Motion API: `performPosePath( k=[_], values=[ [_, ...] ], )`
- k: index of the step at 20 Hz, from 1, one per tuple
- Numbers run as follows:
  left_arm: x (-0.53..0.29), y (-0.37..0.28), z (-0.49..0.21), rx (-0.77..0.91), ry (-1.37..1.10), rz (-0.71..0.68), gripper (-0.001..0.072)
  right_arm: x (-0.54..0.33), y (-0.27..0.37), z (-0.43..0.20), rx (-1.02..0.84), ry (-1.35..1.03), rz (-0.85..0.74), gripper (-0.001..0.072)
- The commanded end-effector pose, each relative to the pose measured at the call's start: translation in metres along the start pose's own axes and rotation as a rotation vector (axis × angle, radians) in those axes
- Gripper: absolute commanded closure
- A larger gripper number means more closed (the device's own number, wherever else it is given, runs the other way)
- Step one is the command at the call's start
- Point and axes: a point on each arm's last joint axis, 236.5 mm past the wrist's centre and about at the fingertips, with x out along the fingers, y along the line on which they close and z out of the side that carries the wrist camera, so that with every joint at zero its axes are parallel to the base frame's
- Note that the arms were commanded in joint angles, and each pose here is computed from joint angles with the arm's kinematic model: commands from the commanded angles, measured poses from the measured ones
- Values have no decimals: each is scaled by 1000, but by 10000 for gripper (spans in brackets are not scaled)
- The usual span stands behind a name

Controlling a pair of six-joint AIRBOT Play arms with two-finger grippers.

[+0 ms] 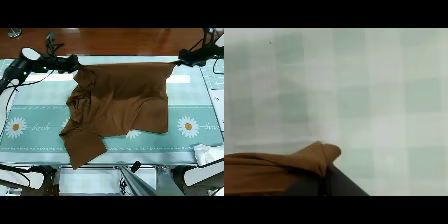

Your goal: Fold the shirts.

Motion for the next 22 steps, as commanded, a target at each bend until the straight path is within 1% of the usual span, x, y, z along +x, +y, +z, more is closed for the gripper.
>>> performPosePath(
  k=[1, 2, 3, 4, 5, 6, 7, 9, 10, 11, 12, 13, 14, 15, 17, 18, 20, 22],
  values=[
    [11, 7, -25, -29, 106, -29, 553, 19, 4, -26, 31, 112, 36, 588],
    [3, 8, -29, -26, 139, -38, 446, 13, 5, -31, 10, 135, 36, 456],
    [-10, 12, -33, -12, 191, -45, 380, 4, -2, -39, -39, 167, 20, 377],
    [-28, 22, -37, 0, 251, -29, 296, -8, -14, -47, -78, 204, -16, 359],
    [-48, 37, -42, -16, 310, 7, 285, -22, -32, -56, -105, 248, -77, 359],
    [-67, 54, -49, -71, 368, 60, 230, -35, -49, -64, -109, 281, -135, 359],
    [-87, 70, -59, -141, 427, 110, 217, -47, -61, -69, -87, 300, -165, 359],
    [-119, 83, -86, -201, 556, 142, 217, -66, -70, -79, -42, 335, -159, 350],
    [-130, 85, -98, -203, 611, 157, 217, -73, -72, -86, -24, 362, -150, 296],
    [-139, 86, -108, -194, 652, 175, 217, -78, -71, -94, 1, 395, -119, 272],
    [-145, 82, -115, -181, 670, 172, 215, -83, -67, -103, 22, 431, -79, 272],
    [-147, 77, -123, -165, 678, 166, 162, -86, -63, -110, 41, 459, -33, 271],
    [-147, 74, -133, -159, 671, 165, 58, -88, -57, -115, 55, 473, 11, 271],
    [-147, 74, -144, -154, 666, 164, 33, -89, -54, -121, 59, 479, 46, 271],
    [-146, 76, -178, -155, 691, 153, 33, -88, -55, -136, 68, 480, 63, 266],
    [-146, 77, -199, -168, 717, 146, 33, -86, -58, -144, 70, 476, 64, 230],
    [-143, 80, -236, -211, 752, 144, 34, -82, -64, -160, 93, 469, 65, 224],
    [-141, 81, -264, -212, 782, 135, 34, -80, -65, -175, 121, 475, 88, 224]
  ],
)
